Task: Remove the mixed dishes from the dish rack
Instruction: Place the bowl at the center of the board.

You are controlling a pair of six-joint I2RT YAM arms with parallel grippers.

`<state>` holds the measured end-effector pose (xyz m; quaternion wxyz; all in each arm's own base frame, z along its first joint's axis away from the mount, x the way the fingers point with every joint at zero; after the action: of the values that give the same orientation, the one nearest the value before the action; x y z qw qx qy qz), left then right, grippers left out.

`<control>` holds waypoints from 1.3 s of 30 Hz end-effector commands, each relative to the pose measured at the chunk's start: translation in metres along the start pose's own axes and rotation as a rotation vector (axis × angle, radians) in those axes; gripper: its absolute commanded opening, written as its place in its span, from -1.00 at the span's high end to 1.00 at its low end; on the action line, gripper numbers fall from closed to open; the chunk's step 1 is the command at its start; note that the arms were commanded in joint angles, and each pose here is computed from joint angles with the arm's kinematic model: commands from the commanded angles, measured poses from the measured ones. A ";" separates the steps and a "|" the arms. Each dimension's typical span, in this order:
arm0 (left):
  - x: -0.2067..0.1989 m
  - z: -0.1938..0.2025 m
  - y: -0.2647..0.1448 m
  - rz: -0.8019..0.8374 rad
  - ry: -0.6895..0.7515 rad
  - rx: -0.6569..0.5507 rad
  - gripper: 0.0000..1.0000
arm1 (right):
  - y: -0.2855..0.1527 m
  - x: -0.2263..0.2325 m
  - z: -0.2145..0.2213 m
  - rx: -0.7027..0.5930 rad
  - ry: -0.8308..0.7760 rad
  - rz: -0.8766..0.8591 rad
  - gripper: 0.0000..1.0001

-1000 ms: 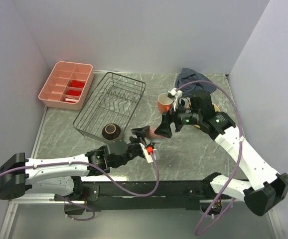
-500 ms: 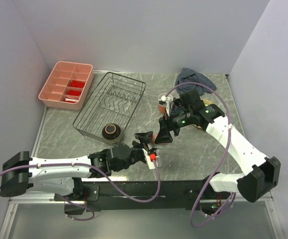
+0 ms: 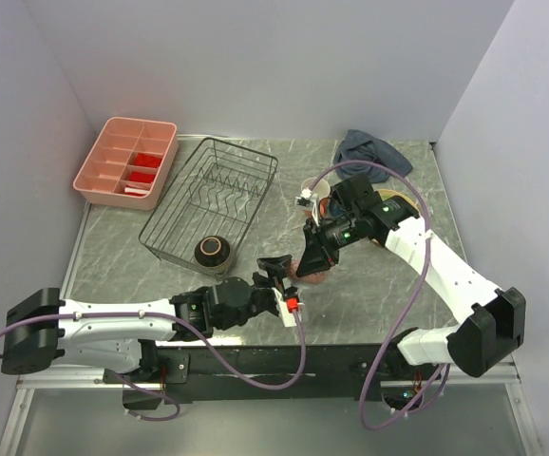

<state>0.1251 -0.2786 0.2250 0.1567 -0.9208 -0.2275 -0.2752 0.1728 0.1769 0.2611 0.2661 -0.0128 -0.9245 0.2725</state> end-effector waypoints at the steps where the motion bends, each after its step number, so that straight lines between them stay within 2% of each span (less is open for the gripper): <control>1: 0.010 -0.018 0.000 -0.081 -0.052 -0.083 0.30 | -0.006 0.002 -0.013 -0.027 -0.042 -0.008 0.70; 3: 0.008 -0.014 0.001 -0.079 -0.056 -0.067 0.16 | -0.005 0.003 -0.013 -0.027 -0.043 -0.015 0.84; 4: 0.008 -0.013 0.001 -0.083 -0.060 -0.062 0.10 | -0.005 0.003 -0.013 -0.027 -0.041 -0.017 1.00; 6: 0.007 -0.010 0.000 -0.094 -0.081 -0.047 -0.12 | -0.005 0.001 -0.013 -0.023 -0.036 -0.018 1.00; 8: 0.007 -0.007 -0.001 -0.116 -0.098 -0.037 -0.24 | -0.005 0.001 -0.014 -0.022 -0.039 -0.013 1.00; 9: 0.007 -0.006 -0.002 -0.126 -0.119 -0.033 -0.38 | -0.006 0.001 -0.015 -0.022 -0.040 -0.008 1.00; 11: 0.007 -0.003 -0.002 -0.146 -0.153 -0.023 -0.53 | -0.007 -0.001 -0.015 -0.022 -0.043 0.022 1.00; 12: 0.008 -0.001 -0.004 -0.170 -0.168 -0.012 -0.73 | -0.007 -0.002 -0.015 -0.019 -0.035 0.038 1.00; 15: 0.008 0.006 -0.007 -0.209 -0.227 0.017 -0.99 | -0.009 -0.007 -0.017 -0.027 -0.018 0.122 1.00; 25: 0.021 0.030 -0.026 -0.383 -0.546 0.114 -0.99 | -0.019 -0.049 -0.014 -0.064 0.085 0.612 1.00; 28: 0.028 0.037 -0.033 -0.459 -0.665 0.138 -0.99 | -0.019 -0.066 -0.009 -0.079 0.146 0.760 1.00; 29: 0.033 0.040 -0.037 -0.510 -0.745 0.132 -0.99 | -0.018 -0.070 -0.007 -0.081 0.153 0.792 1.00; 37: 0.059 0.076 -0.061 -0.778 -0.941 0.202 -0.99 | -0.001 -0.108 0.006 -0.093 0.210 1.046 1.00; 39: 0.067 0.083 -0.067 -0.830 -0.971 0.174 -0.99 | 0.004 -0.122 0.010 -0.094 0.231 1.117 1.00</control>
<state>0.1703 -0.1856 0.2137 0.0355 -0.8043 -0.5834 0.1073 0.2415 0.1497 0.1961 0.2225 -0.4475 -0.7833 0.3697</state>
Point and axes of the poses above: each gripper's point midway between its finger pads, its own y axis out along the fingers, its own x axis along the line the jaws close on, z = x × y, the point moved 8 cm from there along -y, back along the fingers, and after that the axes turned 8 degrees about -y, right-handed, at the moved point
